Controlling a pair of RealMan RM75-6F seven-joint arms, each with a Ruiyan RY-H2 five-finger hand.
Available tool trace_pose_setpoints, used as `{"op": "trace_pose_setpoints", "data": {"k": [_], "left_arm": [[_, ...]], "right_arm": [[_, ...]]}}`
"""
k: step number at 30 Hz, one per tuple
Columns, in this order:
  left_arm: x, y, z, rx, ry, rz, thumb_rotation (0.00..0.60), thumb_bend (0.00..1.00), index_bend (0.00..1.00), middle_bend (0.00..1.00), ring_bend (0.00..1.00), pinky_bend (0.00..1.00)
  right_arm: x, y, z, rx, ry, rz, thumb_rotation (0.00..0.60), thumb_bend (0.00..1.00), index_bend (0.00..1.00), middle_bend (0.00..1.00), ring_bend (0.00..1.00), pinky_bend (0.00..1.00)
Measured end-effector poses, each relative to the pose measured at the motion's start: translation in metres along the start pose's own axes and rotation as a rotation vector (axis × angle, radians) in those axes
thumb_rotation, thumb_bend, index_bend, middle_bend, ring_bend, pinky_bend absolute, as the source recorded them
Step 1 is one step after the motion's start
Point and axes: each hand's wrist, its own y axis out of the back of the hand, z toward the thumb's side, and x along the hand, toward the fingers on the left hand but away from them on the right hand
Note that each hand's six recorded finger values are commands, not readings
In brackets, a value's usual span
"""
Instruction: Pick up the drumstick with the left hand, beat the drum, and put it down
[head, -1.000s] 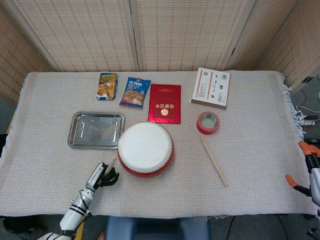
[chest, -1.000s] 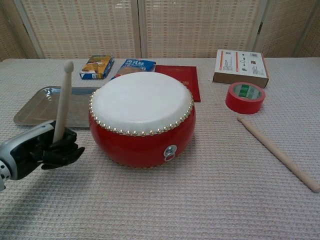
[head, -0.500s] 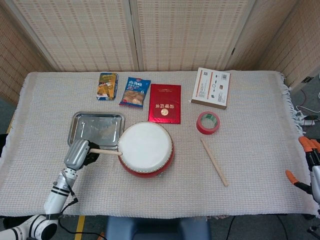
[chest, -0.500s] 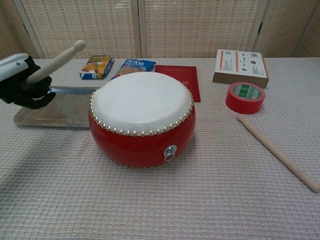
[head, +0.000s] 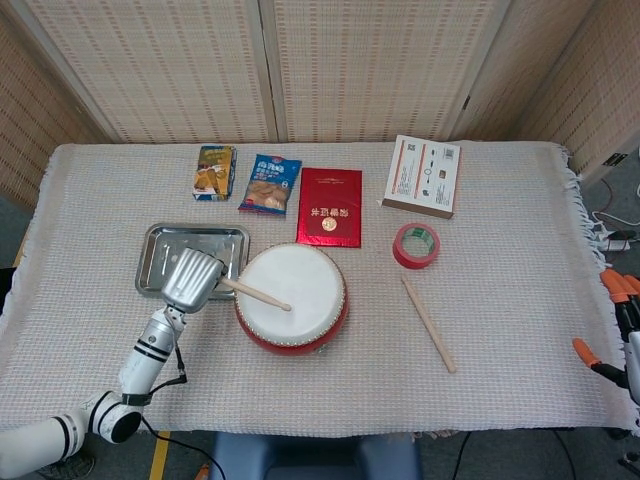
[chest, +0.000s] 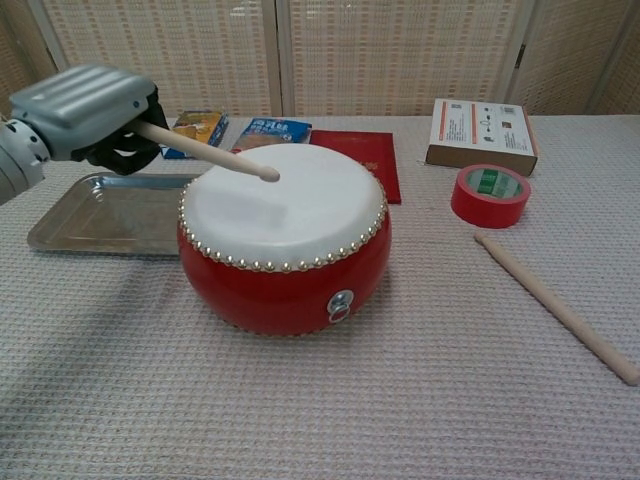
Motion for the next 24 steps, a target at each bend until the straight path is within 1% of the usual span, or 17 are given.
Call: {"op": "trace_pose_setpoints", "data": {"k": [6,8,10,11,15,17,18,20,23,24], "left_arm": [[0.006,-0.011,0.013,0.193,-0.038,-0.027,0.6,0.67,1.0,1.0,1.0,1.0],[0.006,-0.011,0.014,0.209,-0.033,-0.028,0.6,0.67,1.0,1.0,1.0,1.0],[0.007,-0.008,0.014,0.165,-0.013,-0.032,0.6,0.67,1.0,1.0,1.0,1.0],[0.007,-0.007,0.014,0.126,-0.002,-0.034,0.6,0.67,1.0,1.0,1.0,1.0],[0.007,0.002,0.012,-0.12,0.058,-0.045,0.6,0.67,1.0,1.0,1.0,1.0],[0.007,0.003,0.011,-0.179,0.068,-0.048,0.6,0.67,1.0,1.0,1.0,1.0],[0.008,0.003,0.01,-0.189,0.071,-0.05,0.6,0.67,1.0,1.0,1.0,1.0],[0.008,0.001,0.01,-0.166,0.069,-0.054,0.6,0.67,1.0,1.0,1.0,1.0],[0.008,-0.007,0.008,-0.046,0.053,-0.063,0.6,0.67,1.0,1.0,1.0,1.0],[0.008,-0.01,0.006,0.018,0.043,-0.064,0.6,0.67,1.0,1.0,1.0,1.0]], "right_arm": [[0.0,-0.001,-0.002,-0.007,-0.002,0.004,0.6,0.2,0.0,0.09,0.0,0.0],[0.0,-0.001,-0.002,-0.008,-0.003,0.004,0.6,0.2,0.0,0.09,0.0,0.0],[0.001,-0.002,-0.003,-0.011,-0.005,0.005,0.6,0.2,0.0,0.09,0.0,0.0],[0.001,-0.002,-0.004,-0.011,-0.006,0.007,0.6,0.2,0.0,0.09,0.0,0.0],[0.001,-0.005,-0.004,-0.014,-0.009,0.013,0.6,0.2,0.0,0.09,0.0,0.0],[0.001,-0.005,-0.005,-0.014,-0.01,0.011,0.6,0.2,0.0,0.09,0.0,0.0],[0.001,-0.005,-0.005,-0.014,-0.011,0.011,0.6,0.2,0.0,0.09,0.0,0.0],[0.001,-0.005,-0.005,-0.015,-0.012,0.012,0.6,0.2,0.0,0.09,0.0,0.0],[0.0,-0.006,-0.005,-0.014,-0.014,0.017,0.6,0.2,0.0,0.09,0.0,0.0],[0.0,-0.007,-0.005,-0.014,-0.014,0.019,0.6,0.2,0.0,0.09,0.0,0.0]]}}
